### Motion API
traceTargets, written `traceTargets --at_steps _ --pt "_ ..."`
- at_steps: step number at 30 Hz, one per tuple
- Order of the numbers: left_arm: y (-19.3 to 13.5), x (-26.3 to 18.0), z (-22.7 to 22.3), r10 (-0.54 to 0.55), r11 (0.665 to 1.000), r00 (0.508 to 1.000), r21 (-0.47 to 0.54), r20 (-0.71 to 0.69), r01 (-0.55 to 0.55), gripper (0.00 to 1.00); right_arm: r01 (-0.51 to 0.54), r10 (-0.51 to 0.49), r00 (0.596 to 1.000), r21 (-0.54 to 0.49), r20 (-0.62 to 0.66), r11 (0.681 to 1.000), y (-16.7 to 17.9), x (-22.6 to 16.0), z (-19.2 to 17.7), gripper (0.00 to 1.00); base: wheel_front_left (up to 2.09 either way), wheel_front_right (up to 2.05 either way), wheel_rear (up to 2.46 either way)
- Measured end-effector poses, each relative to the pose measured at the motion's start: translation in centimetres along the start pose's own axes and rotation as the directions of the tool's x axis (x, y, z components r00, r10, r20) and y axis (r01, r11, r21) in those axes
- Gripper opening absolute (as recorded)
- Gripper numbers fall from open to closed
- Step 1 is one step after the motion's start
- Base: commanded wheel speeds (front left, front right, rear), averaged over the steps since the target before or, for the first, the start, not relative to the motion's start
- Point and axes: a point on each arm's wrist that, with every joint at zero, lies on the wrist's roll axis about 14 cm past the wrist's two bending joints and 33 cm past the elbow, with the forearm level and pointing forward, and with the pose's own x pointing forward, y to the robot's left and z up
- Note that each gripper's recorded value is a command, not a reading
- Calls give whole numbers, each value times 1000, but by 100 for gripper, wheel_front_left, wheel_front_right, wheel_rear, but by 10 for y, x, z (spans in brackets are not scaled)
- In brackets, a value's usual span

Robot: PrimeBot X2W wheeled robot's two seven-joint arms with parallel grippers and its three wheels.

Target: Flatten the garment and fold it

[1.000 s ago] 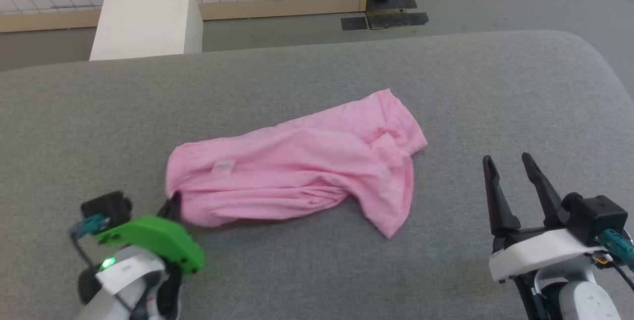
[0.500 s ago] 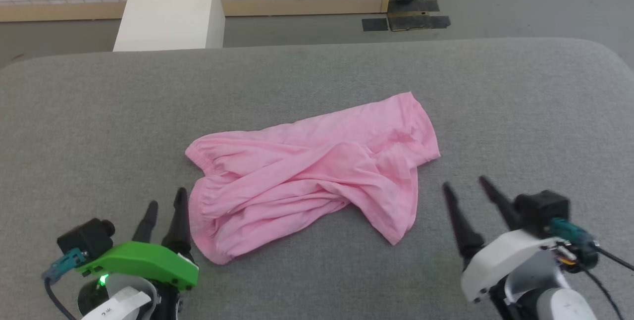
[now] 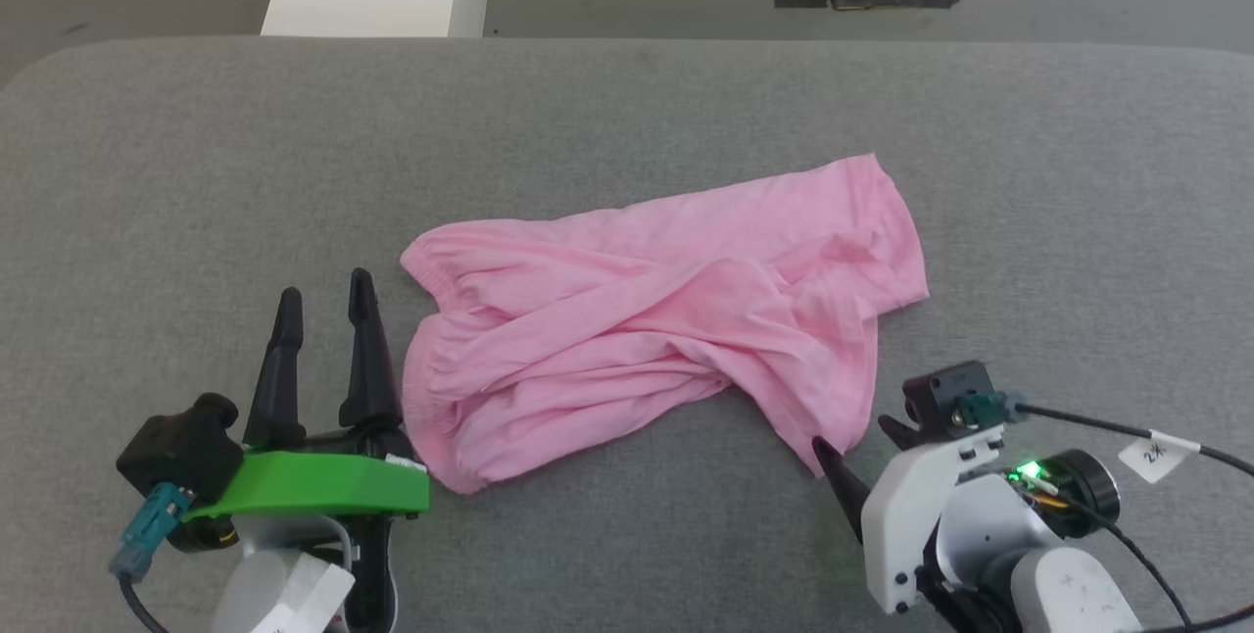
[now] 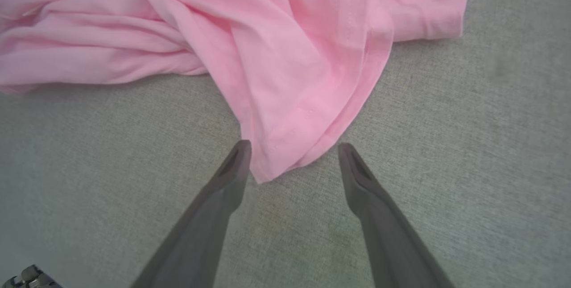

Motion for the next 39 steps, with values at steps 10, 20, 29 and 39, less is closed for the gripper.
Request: traceTargets --at_steps 10,20,29,39 --pt "22 -2 -14 28 999 999 40 -36 -26 100 -54 52 992 -18 -113 998 12 25 -12 0 0 0 0" --pt "17 -6 -8 27 999 999 29 -24 -26 100 192 -192 981 34 -11 981 -62 -16 -3 0 0 0 0" --pt "3 -8 -12 -10 1000 999 18 -39 11 100 390 -387 921 126 -53 912 -122 -67 -34 100 0 0 0" --pt "-12 -21 -24 -63 998 994 13 -85 65 100 237 -321 866 251 383 938 -99 -79 29 100 0 0 0"
